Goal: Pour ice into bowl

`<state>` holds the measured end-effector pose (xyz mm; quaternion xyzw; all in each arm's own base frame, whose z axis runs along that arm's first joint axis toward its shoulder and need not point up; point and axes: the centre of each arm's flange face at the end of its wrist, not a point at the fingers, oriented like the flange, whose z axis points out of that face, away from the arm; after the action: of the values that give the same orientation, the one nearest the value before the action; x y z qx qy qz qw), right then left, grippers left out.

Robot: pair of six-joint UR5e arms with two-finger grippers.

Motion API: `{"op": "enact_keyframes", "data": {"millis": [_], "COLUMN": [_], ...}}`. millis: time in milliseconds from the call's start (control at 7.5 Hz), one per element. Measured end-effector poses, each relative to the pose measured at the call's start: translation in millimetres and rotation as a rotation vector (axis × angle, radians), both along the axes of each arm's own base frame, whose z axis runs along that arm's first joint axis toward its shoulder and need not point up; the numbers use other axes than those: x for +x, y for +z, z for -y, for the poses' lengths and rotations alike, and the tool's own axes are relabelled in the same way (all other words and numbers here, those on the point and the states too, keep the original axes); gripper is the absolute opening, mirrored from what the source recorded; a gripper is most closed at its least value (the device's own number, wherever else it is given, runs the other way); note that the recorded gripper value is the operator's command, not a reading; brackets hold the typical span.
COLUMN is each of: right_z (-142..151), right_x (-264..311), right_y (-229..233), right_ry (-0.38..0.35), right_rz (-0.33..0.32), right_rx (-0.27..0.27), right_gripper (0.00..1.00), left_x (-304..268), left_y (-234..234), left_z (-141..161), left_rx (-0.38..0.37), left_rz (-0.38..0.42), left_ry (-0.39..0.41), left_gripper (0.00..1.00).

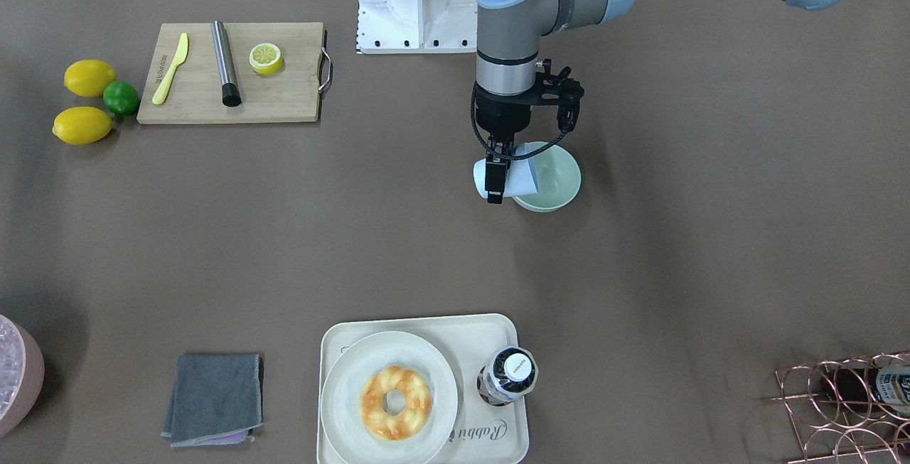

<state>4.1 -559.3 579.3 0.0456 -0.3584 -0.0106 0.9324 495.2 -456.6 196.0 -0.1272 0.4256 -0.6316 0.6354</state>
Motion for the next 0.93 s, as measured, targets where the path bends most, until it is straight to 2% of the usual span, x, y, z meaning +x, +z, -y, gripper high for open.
{"op": "enact_keyframes", "data": {"millis": [267, 533, 933], "right_z": [0, 1, 3], "right_x": [-1, -1, -1], "right_y": [0, 4, 11], "right_ry": [-0.002, -0.003, -0.002], "right_rz": [0.006, 0.008, 0.009], "right_rx": [0.006, 0.009, 0.017], "right_gripper": [0.99, 0.99, 0.99], "left_x": [-10, -21, -28], "left_y": [24, 53, 65], "left_z": [1, 2, -1], "left_rx": [-0.037, -0.073, -0.108], "left_rz": [-0.057, -0.123, -0.243], "left_ry": [-0.011, -0.057, -0.117], "left_gripper": [0.55, 0.55, 0.55]}}
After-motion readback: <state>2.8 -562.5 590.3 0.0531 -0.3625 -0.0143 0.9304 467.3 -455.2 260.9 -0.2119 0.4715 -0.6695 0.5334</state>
